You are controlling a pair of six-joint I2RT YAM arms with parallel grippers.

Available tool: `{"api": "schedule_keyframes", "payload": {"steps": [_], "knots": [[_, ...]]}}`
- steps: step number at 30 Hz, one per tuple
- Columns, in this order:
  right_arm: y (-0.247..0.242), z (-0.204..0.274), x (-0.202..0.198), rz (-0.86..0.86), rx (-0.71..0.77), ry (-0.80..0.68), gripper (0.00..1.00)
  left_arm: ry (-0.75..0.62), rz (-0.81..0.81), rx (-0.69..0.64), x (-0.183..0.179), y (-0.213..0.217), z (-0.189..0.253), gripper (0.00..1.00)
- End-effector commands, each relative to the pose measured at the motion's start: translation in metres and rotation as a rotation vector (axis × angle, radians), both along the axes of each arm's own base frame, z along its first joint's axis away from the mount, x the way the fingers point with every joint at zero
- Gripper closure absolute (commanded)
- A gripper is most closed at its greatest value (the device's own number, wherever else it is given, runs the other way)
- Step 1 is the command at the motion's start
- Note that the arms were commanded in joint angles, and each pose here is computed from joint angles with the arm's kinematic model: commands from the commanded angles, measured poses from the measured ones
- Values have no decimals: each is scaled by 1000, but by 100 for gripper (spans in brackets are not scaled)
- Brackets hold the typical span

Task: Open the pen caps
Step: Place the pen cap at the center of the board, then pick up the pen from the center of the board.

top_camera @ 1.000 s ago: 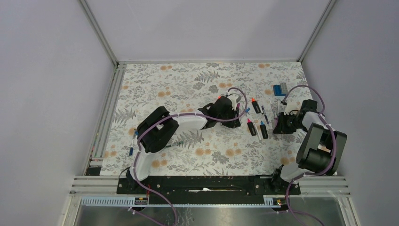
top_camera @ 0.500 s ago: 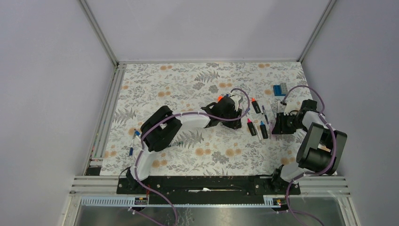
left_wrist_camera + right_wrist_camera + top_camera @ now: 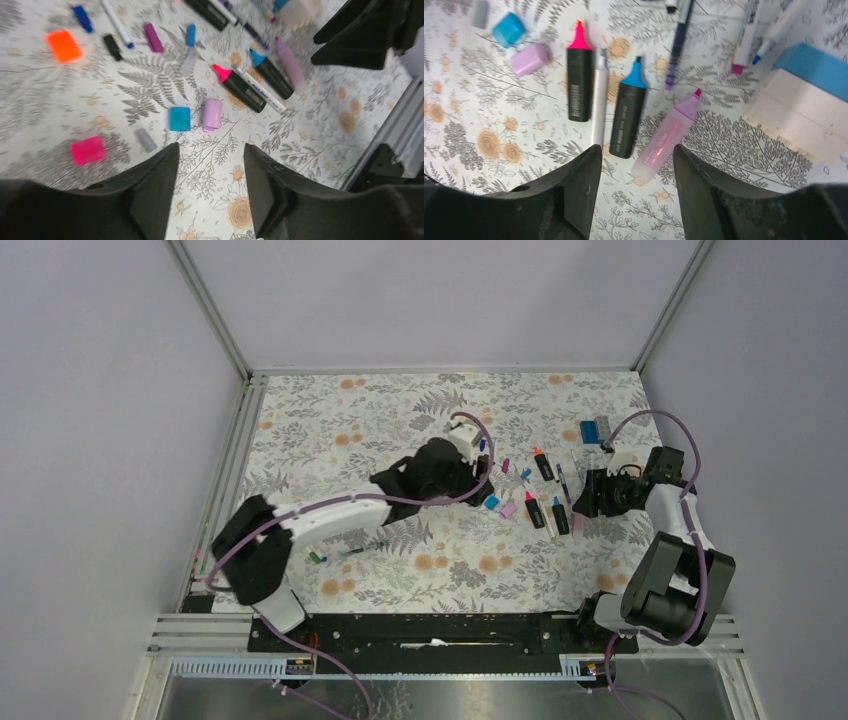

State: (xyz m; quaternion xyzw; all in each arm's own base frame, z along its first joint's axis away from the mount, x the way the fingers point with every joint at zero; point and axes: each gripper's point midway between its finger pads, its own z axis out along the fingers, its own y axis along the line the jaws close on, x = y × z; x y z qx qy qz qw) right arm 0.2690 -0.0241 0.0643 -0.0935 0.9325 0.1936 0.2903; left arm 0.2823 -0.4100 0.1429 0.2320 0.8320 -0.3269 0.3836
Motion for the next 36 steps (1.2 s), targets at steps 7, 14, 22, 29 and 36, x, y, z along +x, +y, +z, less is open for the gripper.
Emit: {"api": "schedule_keyframes", "payload": {"steps": [7, 14, 22, 29, 36], "knots": [[30, 43, 1, 122, 95, -221, 33, -62, 332, 103, -21, 141, 10, 13], [38, 48, 0, 146, 136, -237, 33, 160, 579, 52, -48, 204, -22, 1], [40, 48, -1, 155, 150, -239, 32, 303, 777, -24, -50, 242, -35, 1], [44, 46, -1, 159, 179, -235, 32, 274, 927, 140, -43, 284, -39, 1], [40, 39, 1, 144, 164, -221, 32, 233, 999, 178, -44, 303, -42, 1]]}}
